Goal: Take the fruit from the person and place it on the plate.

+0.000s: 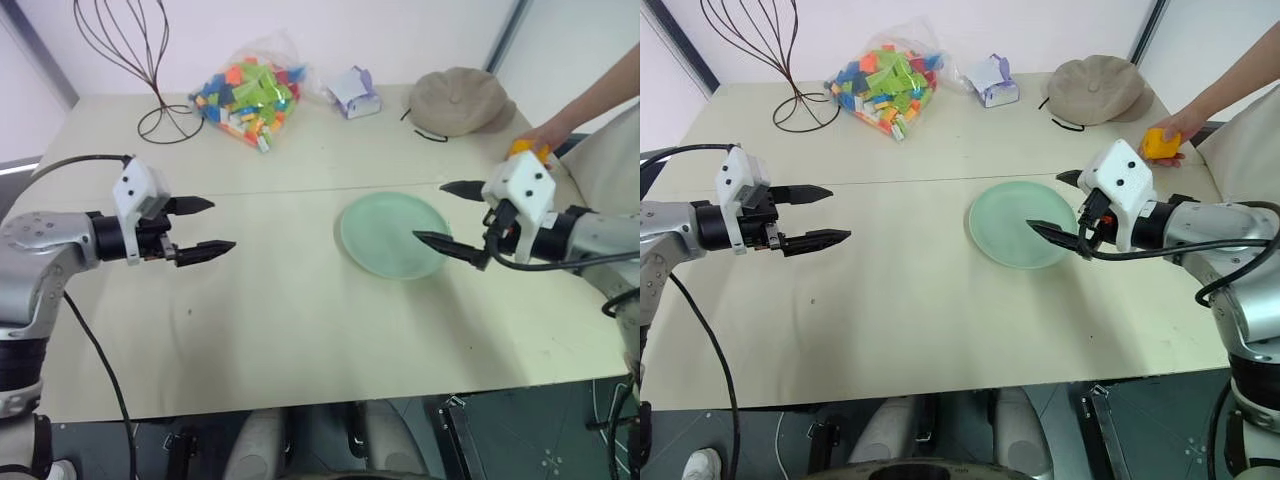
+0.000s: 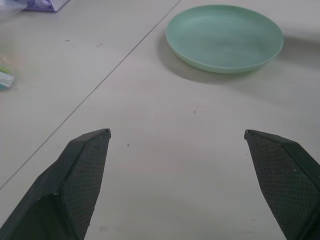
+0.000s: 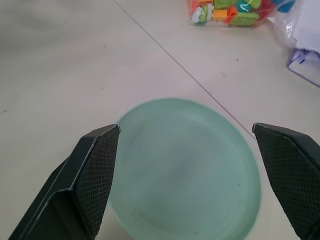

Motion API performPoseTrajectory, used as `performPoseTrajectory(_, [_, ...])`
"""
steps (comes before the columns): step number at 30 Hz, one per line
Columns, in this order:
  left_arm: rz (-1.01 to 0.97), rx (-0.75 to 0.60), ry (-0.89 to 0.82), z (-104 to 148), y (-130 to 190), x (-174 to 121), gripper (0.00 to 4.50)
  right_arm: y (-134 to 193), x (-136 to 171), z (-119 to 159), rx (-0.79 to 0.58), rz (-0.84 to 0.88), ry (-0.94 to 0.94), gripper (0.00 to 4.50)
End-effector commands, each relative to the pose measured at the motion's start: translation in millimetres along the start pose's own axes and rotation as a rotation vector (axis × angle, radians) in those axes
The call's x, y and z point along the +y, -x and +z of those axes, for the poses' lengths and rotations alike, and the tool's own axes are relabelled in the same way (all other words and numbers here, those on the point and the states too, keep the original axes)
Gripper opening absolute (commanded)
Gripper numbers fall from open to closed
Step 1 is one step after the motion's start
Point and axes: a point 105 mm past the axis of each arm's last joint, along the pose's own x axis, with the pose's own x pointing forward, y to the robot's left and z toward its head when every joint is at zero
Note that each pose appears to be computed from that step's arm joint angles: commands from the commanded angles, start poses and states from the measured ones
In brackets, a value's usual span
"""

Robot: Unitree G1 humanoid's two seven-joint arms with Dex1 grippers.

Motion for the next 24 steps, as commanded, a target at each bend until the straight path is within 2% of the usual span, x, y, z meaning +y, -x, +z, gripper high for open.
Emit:
performPoseTrajectory(1, [-0.002,-0.023,-0.042,10.9,0.9,0.9,4.50,5.0,-3.0,12.7,-0.038,-0.022,0.042,4.37])
performPoseTrajectory(24, [-0.010,-0.033,-0.046,12.5,-1.7,1.9,4.50,2.0,0.9,16.3,-0.058,-0.016,0.037,4.37])
